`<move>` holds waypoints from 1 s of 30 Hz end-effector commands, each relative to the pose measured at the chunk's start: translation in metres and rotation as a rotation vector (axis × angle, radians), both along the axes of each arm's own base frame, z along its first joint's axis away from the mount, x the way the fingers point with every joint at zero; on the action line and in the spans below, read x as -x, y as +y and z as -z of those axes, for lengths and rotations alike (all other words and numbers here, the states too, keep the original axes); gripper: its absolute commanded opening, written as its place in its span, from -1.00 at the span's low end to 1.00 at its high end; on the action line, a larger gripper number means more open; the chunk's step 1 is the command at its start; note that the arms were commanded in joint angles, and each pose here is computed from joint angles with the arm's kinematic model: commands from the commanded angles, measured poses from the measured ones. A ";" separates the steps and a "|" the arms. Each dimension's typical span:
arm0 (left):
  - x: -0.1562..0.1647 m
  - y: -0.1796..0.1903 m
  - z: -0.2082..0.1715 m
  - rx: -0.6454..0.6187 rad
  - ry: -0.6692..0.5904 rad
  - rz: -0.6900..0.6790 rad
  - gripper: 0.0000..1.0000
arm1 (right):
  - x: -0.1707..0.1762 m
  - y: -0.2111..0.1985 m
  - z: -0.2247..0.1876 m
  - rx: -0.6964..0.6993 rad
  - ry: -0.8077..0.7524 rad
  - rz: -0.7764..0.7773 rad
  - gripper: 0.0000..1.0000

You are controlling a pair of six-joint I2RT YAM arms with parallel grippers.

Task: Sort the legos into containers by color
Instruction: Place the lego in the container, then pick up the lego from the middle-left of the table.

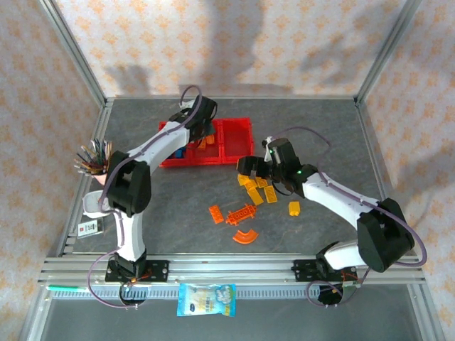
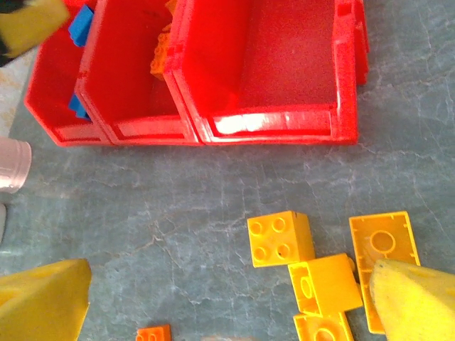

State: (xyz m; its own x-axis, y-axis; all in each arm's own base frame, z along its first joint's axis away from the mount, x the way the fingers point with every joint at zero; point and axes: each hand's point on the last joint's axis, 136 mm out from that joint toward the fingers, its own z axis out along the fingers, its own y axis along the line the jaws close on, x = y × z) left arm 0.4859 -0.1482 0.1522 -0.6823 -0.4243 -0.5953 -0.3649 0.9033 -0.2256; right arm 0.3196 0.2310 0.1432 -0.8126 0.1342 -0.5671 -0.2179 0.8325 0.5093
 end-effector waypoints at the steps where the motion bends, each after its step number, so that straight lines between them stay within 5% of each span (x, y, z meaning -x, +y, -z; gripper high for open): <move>1: 0.036 -0.002 -0.018 0.041 0.007 0.022 0.10 | 0.014 -0.005 -0.002 0.017 0.007 -0.033 0.99; 17: 0.228 -0.035 0.062 0.205 0.209 -0.034 0.31 | 0.084 0.006 0.058 0.030 0.117 -0.132 0.99; 30: 0.253 -0.088 0.110 0.260 0.297 -0.012 0.42 | 0.072 -0.001 0.054 0.087 0.067 -0.106 0.99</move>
State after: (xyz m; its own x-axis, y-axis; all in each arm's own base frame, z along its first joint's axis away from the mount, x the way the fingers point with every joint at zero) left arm 0.2252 -0.2222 0.0415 -0.8139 -0.5225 -0.2541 -0.4462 0.8422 -0.3025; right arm 0.2372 0.2306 0.0773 -0.8845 -0.0090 -0.4664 -0.2583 0.8420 0.4736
